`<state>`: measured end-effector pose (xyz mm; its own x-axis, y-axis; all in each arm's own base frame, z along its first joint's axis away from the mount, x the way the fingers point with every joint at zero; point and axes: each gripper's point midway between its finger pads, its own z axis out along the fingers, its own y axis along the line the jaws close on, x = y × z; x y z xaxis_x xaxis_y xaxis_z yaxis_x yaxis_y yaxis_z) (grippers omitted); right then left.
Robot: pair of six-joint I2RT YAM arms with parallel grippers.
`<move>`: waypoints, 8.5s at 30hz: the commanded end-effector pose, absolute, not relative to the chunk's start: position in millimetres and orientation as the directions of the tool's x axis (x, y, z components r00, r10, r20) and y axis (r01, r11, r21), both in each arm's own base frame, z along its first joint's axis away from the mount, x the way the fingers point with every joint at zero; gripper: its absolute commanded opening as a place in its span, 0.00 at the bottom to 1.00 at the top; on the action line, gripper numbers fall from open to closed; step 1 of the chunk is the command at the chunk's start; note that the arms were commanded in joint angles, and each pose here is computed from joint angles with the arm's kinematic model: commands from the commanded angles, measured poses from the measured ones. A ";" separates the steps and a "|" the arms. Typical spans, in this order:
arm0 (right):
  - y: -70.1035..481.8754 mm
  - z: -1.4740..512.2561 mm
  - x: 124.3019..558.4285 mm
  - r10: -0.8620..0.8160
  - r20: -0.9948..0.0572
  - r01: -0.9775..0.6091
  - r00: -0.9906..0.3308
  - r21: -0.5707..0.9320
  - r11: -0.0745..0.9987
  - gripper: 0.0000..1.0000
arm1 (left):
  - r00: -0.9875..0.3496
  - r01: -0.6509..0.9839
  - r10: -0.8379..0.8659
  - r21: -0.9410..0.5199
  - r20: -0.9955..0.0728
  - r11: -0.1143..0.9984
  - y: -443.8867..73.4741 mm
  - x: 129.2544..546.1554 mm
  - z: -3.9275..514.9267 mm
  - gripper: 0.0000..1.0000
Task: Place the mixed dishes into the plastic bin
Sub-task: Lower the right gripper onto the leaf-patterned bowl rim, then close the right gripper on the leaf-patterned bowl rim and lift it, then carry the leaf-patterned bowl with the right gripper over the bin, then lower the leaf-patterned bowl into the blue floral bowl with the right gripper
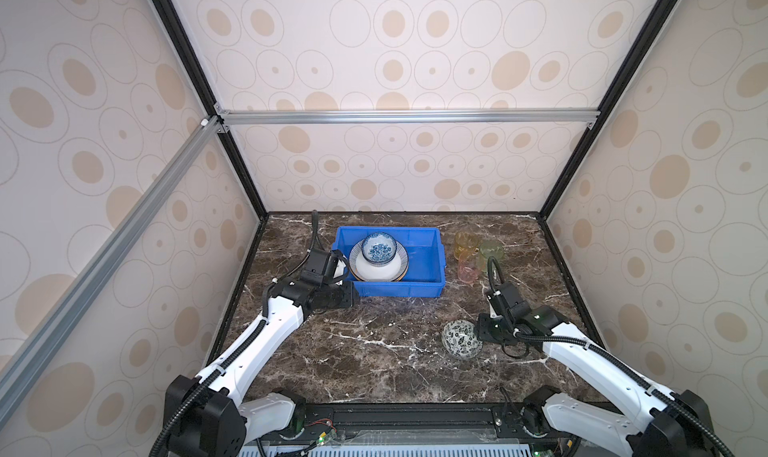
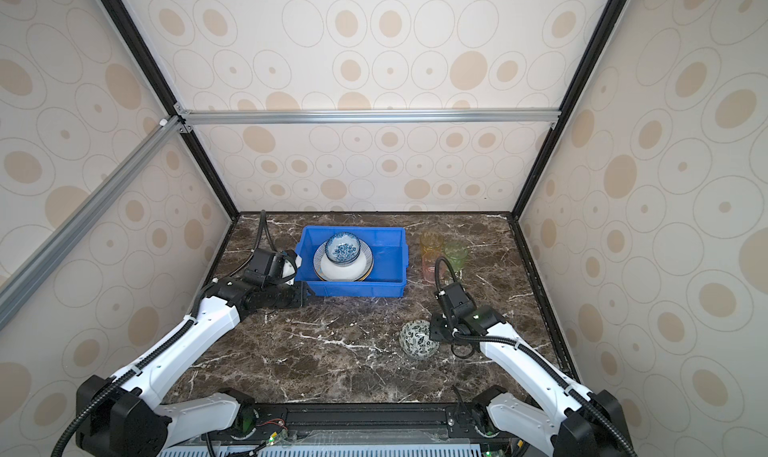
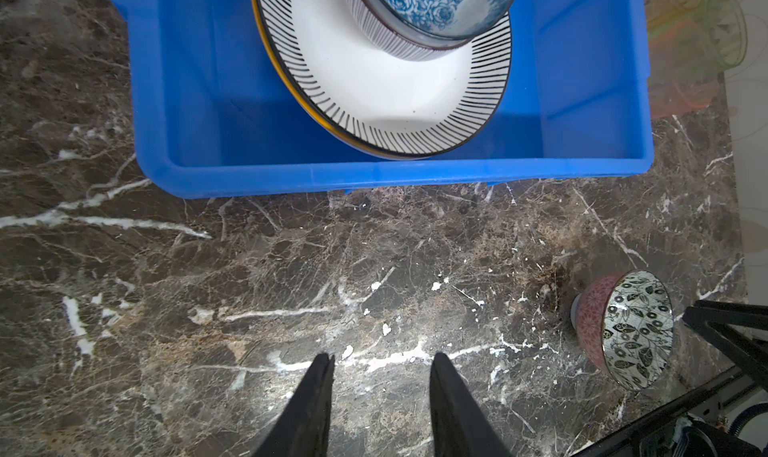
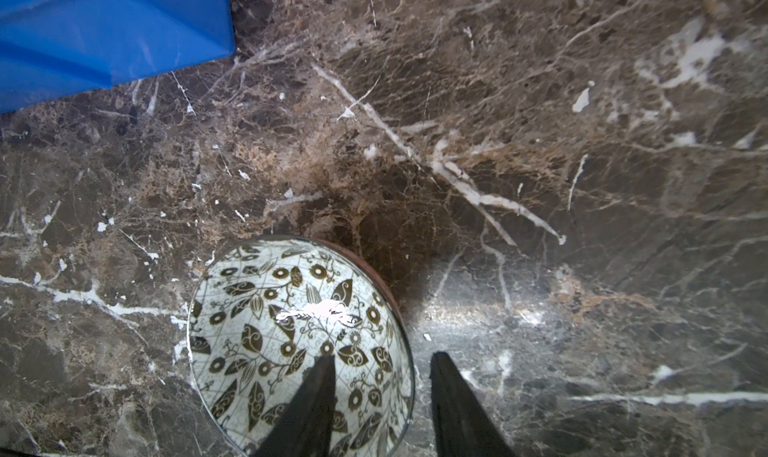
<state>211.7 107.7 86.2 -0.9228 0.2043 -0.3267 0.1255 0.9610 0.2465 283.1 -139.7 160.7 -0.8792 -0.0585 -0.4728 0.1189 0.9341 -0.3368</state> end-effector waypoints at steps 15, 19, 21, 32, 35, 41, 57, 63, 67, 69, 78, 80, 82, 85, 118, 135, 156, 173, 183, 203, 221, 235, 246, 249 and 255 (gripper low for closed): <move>104.2 52.8 206.2 0.252 -0.263 0.184 -0.931 0.257 0.949 0.31 | -0.886 0.107 -0.064 -0.336 -0.459 0.936 -141.7 282.5 160.0 0.41; 102.6 49.0 205.5 0.257 -0.261 0.189 -0.930 0.259 0.947 0.29 | -0.888 0.104 -0.065 -0.338 -0.455 0.935 -142.8 282.8 158.9 0.41; 102.2 46.8 205.3 0.260 -0.258 0.192 -0.931 0.261 0.946 0.28 | -0.888 0.102 -0.068 -0.339 -0.455 0.935 -143.1 283.8 159.4 0.41; 104.2 43.7 205.1 0.252 -0.225 0.190 -0.941 0.265 0.945 0.17 | -0.882 0.098 -0.070 -0.329 -0.465 0.939 -144.8 292.3 162.5 0.41; 104.6 43.8 205.6 0.255 -0.226 0.191 -0.940 0.267 0.944 0.13 | -0.882 0.096 -0.070 -0.322 -0.466 0.942 -144.6 295.0 162.6 0.41; 105.3 46.1 206.2 0.250 -0.227 0.185 -0.941 0.270 0.945 0.04 | -0.877 0.101 -0.067 -0.320 -0.475 0.942 -146.2 299.8 166.2 0.41; 112.5 70.5 216.3 0.225 -0.256 0.145 -0.940 0.297 0.944 0.00 | -0.868 0.109 -0.067 -0.320 -0.492 0.941 -147.6 303.0 172.4 0.41; 114.2 83.5 220.3 0.221 -0.270 0.135 -0.937 0.303 0.944 0.00 | -0.861 0.107 -0.069 -0.312 -0.504 0.944 -145.5 303.6 173.6 0.40; 115.2 93.8 223.6 0.227 -0.293 0.130 -0.929 0.316 0.940 0.00 | -0.855 0.114 -0.069 -0.317 -0.515 0.942 -146.1 304.1 177.3 0.40; 116.0 98.7 225.3 0.231 -0.303 0.128 -0.925 0.324 0.937 0.00 | -0.854 0.117 -0.066 -0.314 -0.517 0.942 -145.5 303.2 177.9 0.40; 124.0 123.6 235.7 0.238 -0.331 0.109 -0.913 0.364 0.925 0.00 | -0.844 0.131 -0.055 -0.305 -0.534 0.943 -142.9 299.6 181.9 0.40; 126.9 129.2 239.1 0.240 -0.339 0.103 -0.909 0.376 0.921 0.00 | -0.839 0.134 -0.054 -0.303 -0.541 0.943 -142.3 299.3 184.2 0.40; 129.9 134.6 243.1 0.243 -0.347 0.096 -0.906 0.389 0.916 0.00 | -0.835 0.136 -0.055 -0.301 -0.548 0.944 -141.6 299.2 186.4 0.40; 134.8 141.4 248.3 0.243 -0.353 0.086 -0.904 0.406 0.910 0.00 | -0.833 0.137 -0.054 -0.301 -0.551 0.944 -141.2 298.3 187.5 0.40; 202.8 187.9 311.2 0.150 -0.425 -0.066 -0.893 0.451 0.890 0.00 | -0.801 0.177 -0.048 -0.313 -0.597 0.933 -143.1 296.2 194.6 0.40; 253.7 201.4 357.0 0.069 -0.469 -0.158 -0.880 0.428 0.890 0.00 | -0.798 0.150 -0.059 -0.293 -0.599 0.944 -129.1 283.9 190.9 0.40; 298.3 213.8 399.6 0.049 -0.507 -0.207 -0.861 0.436 0.876 0.00 | -0.801 0.138 -0.055 -0.274 -0.596 0.952 -118.5 285.8 183.1 0.41; 327.9 216.3 431.4 0.048 -0.521 -0.224 -0.852 0.446 0.867 0.00 | -0.806 0.140 -0.052 -0.275 -0.590 0.951 -113.9 293.4 179.6 0.41; 339.0 209.3 446.2 0.043 -0.526 -0.228 -0.850 0.440 0.868 0.00 | -0.807 0.147 -0.051 -0.283 -0.588 0.948 -114.4 298.0 178.9 0.41; 349.8 193.2 466.4 0.036 -0.535 -0.231 -0.844 0.422 0.877 0.00 | -0.818 0.150 -0.044 -0.287 -0.573 0.946 -114.4 308.4 174.3 0.41; 353.5 179.4 481.0 0.030 -0.556 -0.232 -0.831 0.395 0.889 0.00 | -0.825 0.141 -0.046 -0.283 -0.564 0.949 -113.4 313.2 175.3 0.41; 356.3 171.0 487.3 0.031 -0.558 -0.229 -0.829 0.390 0.892 0.00 | -0.825 0.135 -0.048 -0.279 -0.563 0.951 -111.1 311.8 176.8 0.42; 357.0 162.7 488.2 0.034 -0.545 -0.217 -0.838 0.391 0.895 0.00 | -0.827 0.130 -0.055 -0.286 -0.559 0.949 -111.2 311.4 175.6 0.42; 357.3 161.5 489.5 0.043 -0.544 -0.209 -0.838 0.393 0.895 0.00 | -0.827 0.132 -0.054 -0.287 -0.560 0.949 -111.5 311.6 176.1 0.42; 358.1 158.1 492.0 0.055 -0.542 -0.196 -0.839 0.394 0.898 0.00 | -0.827 0.130 -0.057 -0.290 -0.559 0.948 -112.0 312.3 175.9 0.42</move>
